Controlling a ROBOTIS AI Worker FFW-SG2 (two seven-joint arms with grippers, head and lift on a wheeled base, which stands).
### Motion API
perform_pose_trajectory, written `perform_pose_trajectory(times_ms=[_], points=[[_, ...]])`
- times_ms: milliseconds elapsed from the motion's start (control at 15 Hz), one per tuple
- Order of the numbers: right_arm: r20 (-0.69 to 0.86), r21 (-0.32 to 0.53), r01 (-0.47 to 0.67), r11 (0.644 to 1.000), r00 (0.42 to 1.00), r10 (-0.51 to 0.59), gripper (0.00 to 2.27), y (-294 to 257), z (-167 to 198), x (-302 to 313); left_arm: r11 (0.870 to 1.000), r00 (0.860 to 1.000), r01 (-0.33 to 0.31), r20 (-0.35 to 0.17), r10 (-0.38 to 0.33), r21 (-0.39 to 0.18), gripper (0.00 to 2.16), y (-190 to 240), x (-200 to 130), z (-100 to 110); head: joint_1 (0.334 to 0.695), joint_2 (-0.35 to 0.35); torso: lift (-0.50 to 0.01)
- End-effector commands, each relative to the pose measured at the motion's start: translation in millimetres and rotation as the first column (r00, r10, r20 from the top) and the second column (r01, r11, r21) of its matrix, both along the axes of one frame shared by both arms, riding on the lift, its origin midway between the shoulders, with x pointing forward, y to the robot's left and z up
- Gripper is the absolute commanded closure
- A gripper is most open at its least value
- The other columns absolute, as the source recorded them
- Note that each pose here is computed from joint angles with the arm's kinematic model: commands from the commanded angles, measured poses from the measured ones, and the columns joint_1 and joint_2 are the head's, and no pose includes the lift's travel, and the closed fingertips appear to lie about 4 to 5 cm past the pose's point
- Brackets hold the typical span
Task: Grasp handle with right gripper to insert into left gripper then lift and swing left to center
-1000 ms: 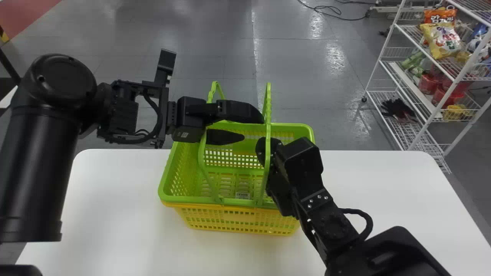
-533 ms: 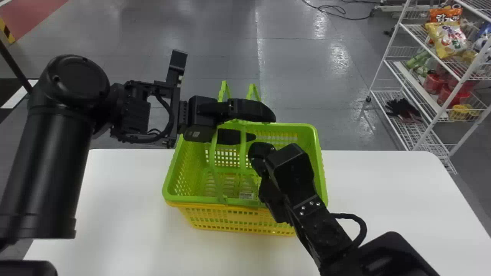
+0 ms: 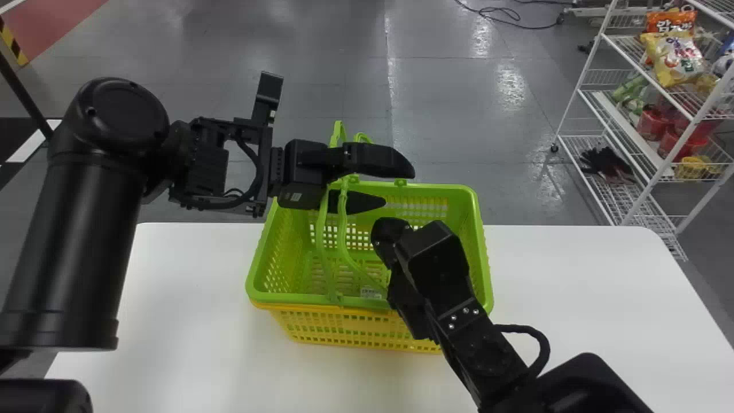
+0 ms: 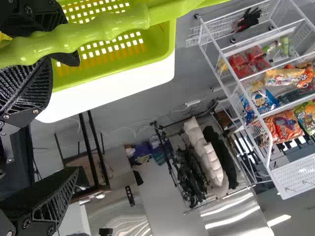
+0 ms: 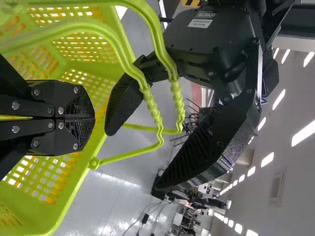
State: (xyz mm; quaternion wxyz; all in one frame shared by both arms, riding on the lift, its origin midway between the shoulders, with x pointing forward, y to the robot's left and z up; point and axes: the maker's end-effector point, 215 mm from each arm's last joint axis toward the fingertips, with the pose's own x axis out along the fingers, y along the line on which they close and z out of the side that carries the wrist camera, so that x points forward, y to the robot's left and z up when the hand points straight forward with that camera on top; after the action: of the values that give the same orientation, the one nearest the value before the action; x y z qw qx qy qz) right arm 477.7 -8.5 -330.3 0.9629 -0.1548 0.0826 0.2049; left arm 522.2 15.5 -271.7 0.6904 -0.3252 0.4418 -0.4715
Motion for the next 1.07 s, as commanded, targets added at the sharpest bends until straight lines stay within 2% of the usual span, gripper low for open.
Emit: perform_pose_trajectory(times_ms=[0, 200, 467, 600, 667, 733, 867, 933, 1000], points=[[-0.003, 0.000, 0.020, 1.000, 1.000, -0.020, 2.16, -12, -1, -1, 1.000, 1.000, 0.007, 0.003, -0.007, -0.009, 0.04, -3, -1, 4, 0.695, 0.011, -0.093], [-0.006, -0.001, 0.048, 0.999, 0.999, -0.048, 2.16, -32, -1, -7, 1.000, 1.000, 0.019, 0.013, -0.019, -0.011, 0.04, -10, 1, 12, 0.695, -0.011, -0.093], [-0.001, 0.004, 0.105, 0.994, 0.994, -0.105, 2.16, -70, -1, -21, 0.999, 0.999, 0.041, 0.001, -0.041, -0.022, 0.04, -22, -3, 13, 0.695, -0.054, -0.093], [0.015, 0.027, 0.141, 0.990, 0.990, -0.141, 2.08, -92, 2, -30, 0.998, 0.999, 0.049, -0.005, -0.050, -0.042, 0.04, -25, -3, 18, 0.695, -0.079, -0.093], [0.013, 0.042, 0.152, 0.987, 0.988, -0.153, 1.84, -101, 1, -36, 0.997, 0.999, 0.052, -0.011, -0.052, -0.051, 0.04, -26, -3, 20, 0.695, -0.093, -0.093], [0.013, 0.059, 0.156, 0.986, 0.987, -0.157, 1.41, -109, -1, -42, 0.996, 0.998, 0.057, -0.010, -0.058, -0.064, 0.04, -27, -4, 24, 0.695, -0.119, -0.093], [0.015, 0.081, 0.169, 0.982, 0.985, -0.170, 0.36, -120, -4, -51, 0.994, 0.998, 0.059, -0.027, -0.062, -0.097, 0.04, -28, -6, 27, 0.695, -0.137, -0.093], [0.009, 0.088, 0.173, 0.981, 0.985, -0.175, 0.10, -123, -9, -56, 0.988, 0.996, 0.065, -0.046, -0.072, -0.138, 0.04, -30, -7, 32, 0.695, -0.145, -0.093], [0.010, 0.092, 0.175, 0.980, 0.984, -0.176, 0.08, -126, -11, -59, 0.983, 0.996, 0.062, -0.057, -0.073, -0.170, 0.04, -31, -6, 37, 0.695, -0.162, -0.093]])
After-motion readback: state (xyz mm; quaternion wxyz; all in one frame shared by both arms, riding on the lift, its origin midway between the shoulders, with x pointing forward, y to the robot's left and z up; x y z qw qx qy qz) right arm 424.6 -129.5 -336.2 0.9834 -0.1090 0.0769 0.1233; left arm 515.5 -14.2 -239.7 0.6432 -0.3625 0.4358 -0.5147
